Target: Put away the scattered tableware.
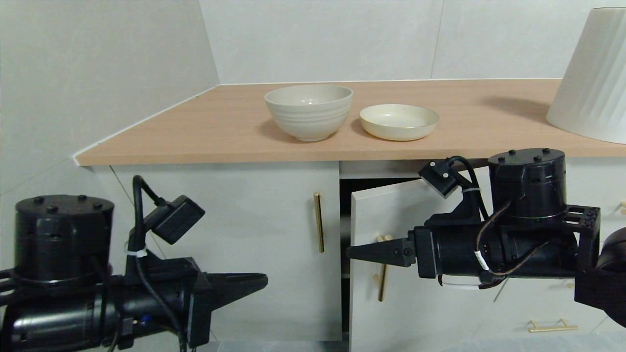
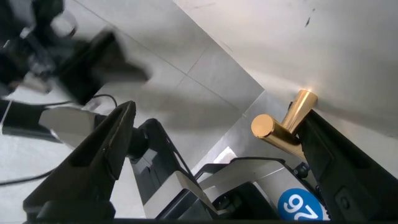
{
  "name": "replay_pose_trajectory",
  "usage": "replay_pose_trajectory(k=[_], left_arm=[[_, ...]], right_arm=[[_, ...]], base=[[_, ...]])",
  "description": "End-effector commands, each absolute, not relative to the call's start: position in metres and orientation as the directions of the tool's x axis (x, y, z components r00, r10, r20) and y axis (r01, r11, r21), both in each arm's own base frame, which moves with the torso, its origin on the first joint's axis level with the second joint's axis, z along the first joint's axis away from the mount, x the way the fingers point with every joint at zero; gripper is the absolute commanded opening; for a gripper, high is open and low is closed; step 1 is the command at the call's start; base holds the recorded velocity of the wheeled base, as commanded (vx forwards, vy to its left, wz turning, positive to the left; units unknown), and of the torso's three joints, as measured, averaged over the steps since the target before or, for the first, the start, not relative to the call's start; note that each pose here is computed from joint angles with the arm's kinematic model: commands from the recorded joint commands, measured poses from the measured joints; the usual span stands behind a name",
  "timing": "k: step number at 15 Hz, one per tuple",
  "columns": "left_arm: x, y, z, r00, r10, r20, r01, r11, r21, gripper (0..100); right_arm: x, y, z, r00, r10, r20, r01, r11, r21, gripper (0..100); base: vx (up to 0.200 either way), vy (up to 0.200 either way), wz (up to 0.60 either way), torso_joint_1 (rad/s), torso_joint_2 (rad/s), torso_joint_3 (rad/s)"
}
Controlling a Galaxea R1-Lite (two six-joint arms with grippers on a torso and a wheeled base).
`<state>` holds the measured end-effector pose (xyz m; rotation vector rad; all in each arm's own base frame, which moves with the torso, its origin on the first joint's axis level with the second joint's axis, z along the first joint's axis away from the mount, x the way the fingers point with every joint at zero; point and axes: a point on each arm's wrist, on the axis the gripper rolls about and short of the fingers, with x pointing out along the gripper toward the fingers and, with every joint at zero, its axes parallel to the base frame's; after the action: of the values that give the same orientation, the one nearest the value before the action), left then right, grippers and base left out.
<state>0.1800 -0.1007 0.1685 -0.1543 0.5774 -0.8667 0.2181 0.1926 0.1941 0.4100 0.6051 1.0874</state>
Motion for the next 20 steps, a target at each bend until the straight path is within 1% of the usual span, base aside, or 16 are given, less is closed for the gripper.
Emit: replay_pose_trajectory(k=[1,2,3,4,5,6,7,10,12,13,14,16,18,20], left_arm=[[0.213,-0.122,0.147,0.465,-0.757,-0.458,0.651,0.644,-0.402,0],[0.217,-0.135,0.143,0.444,-0.781,-0.439,0.651,0.618,-0.441,0],[0.218,-0.151,0.139,0.431,-0.818,-0.381,0.658,0.574,-0.487,0],[0.22,-0.158,0.135,0.43,-0.833,-0.347,0.655,0.553,-0.516,0],[0.227,-0.165,0.128,0.452,-0.852,-0.263,0.656,0.517,-0.55,0],[0.232,-0.169,0.126,0.465,-0.861,-0.203,0.666,0.492,-0.56,0],[0.235,-0.171,0.121,0.472,-0.861,-0.189,0.668,0.489,-0.561,0],[0.245,-0.178,0.11,0.501,-0.841,-0.205,0.647,0.522,-0.556,0],[0.251,-0.184,0.104,0.533,-0.826,-0.185,0.645,0.538,-0.543,0],[0.258,-0.19,0.101,0.563,-0.812,-0.151,0.648,0.548,-0.529,0],[0.261,-0.193,0.099,0.573,-0.809,-0.134,0.652,0.549,-0.524,0],[0.266,-0.2,0.093,0.578,-0.81,-0.103,0.666,0.54,-0.515,0],[0.269,-0.207,0.09,0.592,-0.804,-0.05,0.682,0.533,-0.5,0],[0.266,-0.213,0.089,0.582,-0.813,-0.026,0.699,0.516,-0.494,0]], right_arm=[[0.214,0.19,0.197,0.33,0.912,-0.244,-0.702,0.41,0.583,100],[0.214,0.19,0.196,0.328,0.912,-0.247,-0.701,0.41,0.584,100],[0.214,0.19,0.196,0.328,0.912,-0.246,-0.702,0.409,0.583,100],[0.214,0.19,0.196,0.328,0.912,-0.247,-0.701,0.41,0.584,100],[0.214,0.19,0.195,0.327,0.911,-0.249,-0.699,0.411,0.585,100],[0.214,0.19,0.194,0.327,0.911,-0.252,-0.698,0.412,0.585,100],[0.213,0.19,0.194,0.324,0.912,-0.252,-0.699,0.41,0.586,100],[0.213,0.19,0.192,0.324,0.912,-0.249,-0.701,0.409,0.585,100],[0.213,0.19,0.192,0.323,0.913,-0.25,-0.7,0.408,0.585,100],[0.213,0.19,0.192,0.323,0.913,-0.25,-0.7,0.408,0.585,100],[0.213,0.19,0.192,0.323,0.913,-0.25,-0.7,0.408,0.585,100],[0.213,0.19,0.192,0.323,0.912,-0.252,-0.701,0.409,0.585,100],[0.209,0.187,0.191,0.312,0.916,-0.251,-0.718,0.401,0.57,100],[0.207,0.186,0.19,0.308,0.916,-0.257,-0.732,0.401,0.551,100]], base=[[0.0,0.0,0.0,0.0,0.0,0.0],[0.0,0.0,0.0,0.0,0.0,0.0],[0.0,0.0,0.0,0.0,0.0,0.0],[0.0,0.0,0.0,0.0,0.0,0.0],[0.0,0.0,0.0,0.0,0.0,0.0],[0.0,0.0,0.0,0.0,0.0,0.0],[0.0,0.0,0.0,0.0,0.0,0.0],[0.0,0.0,0.0,0.0,0.0,0.0],[0.0,0.0,0.0,0.0,0.0,0.0],[0.0,0.0,0.0,0.0,0.0,0.0],[0.0,0.0,0.0,0.0,0.0,0.0],[0.0,0.0,0.0,0.0,0.0,0.0],[0.0,0.0,0.0,0.0,0.0,0.0],[0.0,0.0,0.0,0.0,0.0,0.0]])
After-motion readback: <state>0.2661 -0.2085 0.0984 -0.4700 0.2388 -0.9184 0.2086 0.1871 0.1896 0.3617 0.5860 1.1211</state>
